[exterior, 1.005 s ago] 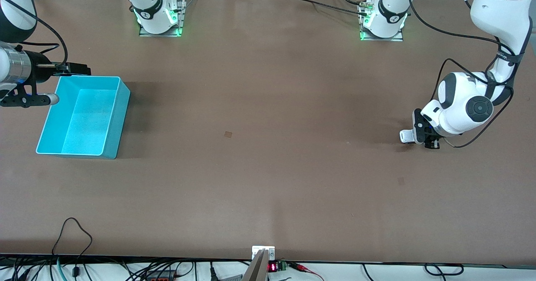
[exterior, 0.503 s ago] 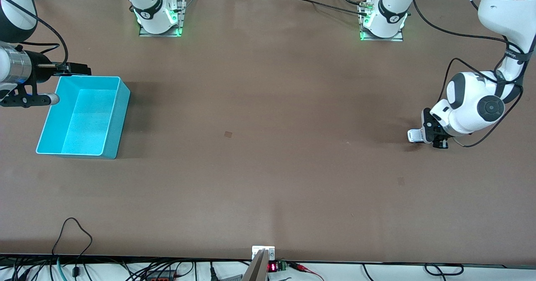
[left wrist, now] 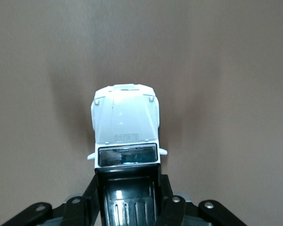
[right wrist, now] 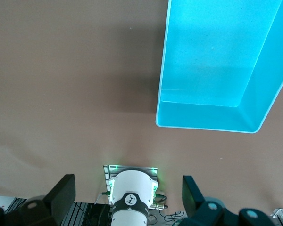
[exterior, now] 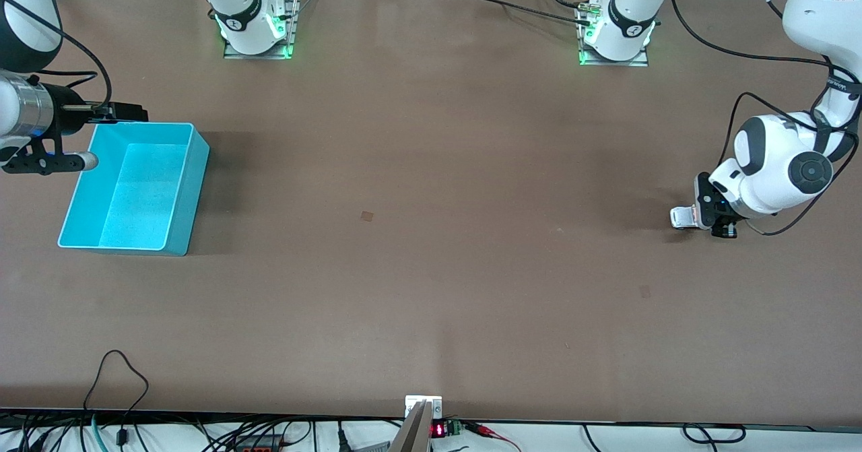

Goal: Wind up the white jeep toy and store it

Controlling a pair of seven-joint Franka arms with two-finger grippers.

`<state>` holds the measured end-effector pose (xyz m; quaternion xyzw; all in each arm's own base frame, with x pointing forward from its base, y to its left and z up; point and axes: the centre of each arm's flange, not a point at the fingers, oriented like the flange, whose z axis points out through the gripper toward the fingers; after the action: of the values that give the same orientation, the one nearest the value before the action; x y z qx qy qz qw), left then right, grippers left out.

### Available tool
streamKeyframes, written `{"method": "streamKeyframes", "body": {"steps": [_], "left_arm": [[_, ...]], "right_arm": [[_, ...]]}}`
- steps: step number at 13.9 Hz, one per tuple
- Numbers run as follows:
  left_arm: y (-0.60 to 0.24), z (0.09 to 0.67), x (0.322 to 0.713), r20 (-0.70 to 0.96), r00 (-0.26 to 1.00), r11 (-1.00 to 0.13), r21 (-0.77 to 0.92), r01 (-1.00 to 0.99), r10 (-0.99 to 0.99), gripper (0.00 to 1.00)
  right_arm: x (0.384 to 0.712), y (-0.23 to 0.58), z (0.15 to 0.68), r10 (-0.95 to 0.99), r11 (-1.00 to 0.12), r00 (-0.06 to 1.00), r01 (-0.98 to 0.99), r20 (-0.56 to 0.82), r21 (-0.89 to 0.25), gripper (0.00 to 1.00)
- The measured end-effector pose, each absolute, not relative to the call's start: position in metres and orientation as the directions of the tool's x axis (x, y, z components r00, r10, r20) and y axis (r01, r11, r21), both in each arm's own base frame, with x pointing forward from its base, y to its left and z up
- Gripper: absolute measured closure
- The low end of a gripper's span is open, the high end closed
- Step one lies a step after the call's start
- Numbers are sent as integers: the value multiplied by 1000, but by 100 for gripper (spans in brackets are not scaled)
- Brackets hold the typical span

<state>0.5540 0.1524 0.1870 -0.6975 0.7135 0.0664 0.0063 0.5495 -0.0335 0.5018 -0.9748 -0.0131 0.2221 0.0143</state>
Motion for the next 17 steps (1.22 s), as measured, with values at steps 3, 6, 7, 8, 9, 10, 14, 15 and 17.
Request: {"method": "streamKeyframes", "body": {"steps": [3,6,7,8,9,10,14,15,17], "left_arm": [[168,187,553,-109,-30,21,83,-996,-994,48],[175,187,552,-106,-33,25,79,-997,-994,48],[173,187,552,-103,-37,28,80,-996,-994,48],[170,181,550,-92,-41,33,90,-995,-995,42],[165,173,549,-78,-46,39,96,-995,-996,34],[159,168,549,-64,-52,46,101,-994,-997,23],[146,173,556,-50,-72,67,95,-993,-996,0],[146,178,557,-53,-73,68,95,-993,-996,0],[146,189,558,-59,-74,68,100,-993,-995,0]], "right_arm": [[550,-33,501,32,-999,900,19,-434,-34,0],[550,-33,501,33,-999,900,20,-434,-34,0],[550,-33,501,33,-999,900,20,-434,-34,0],[550,-33,501,34,-999,900,21,-434,-34,0],[550,-32,501,34,-999,900,22,-434,-34,0],[550,-32,501,35,-999,900,22,-434,-34,0],[550,-32,501,36,-999,900,23,-434,-34,0],[550,-32,501,36,-999,900,23,-434,-34,0],[550,-31,501,36,-999,900,23,-434,-35,0]]}}
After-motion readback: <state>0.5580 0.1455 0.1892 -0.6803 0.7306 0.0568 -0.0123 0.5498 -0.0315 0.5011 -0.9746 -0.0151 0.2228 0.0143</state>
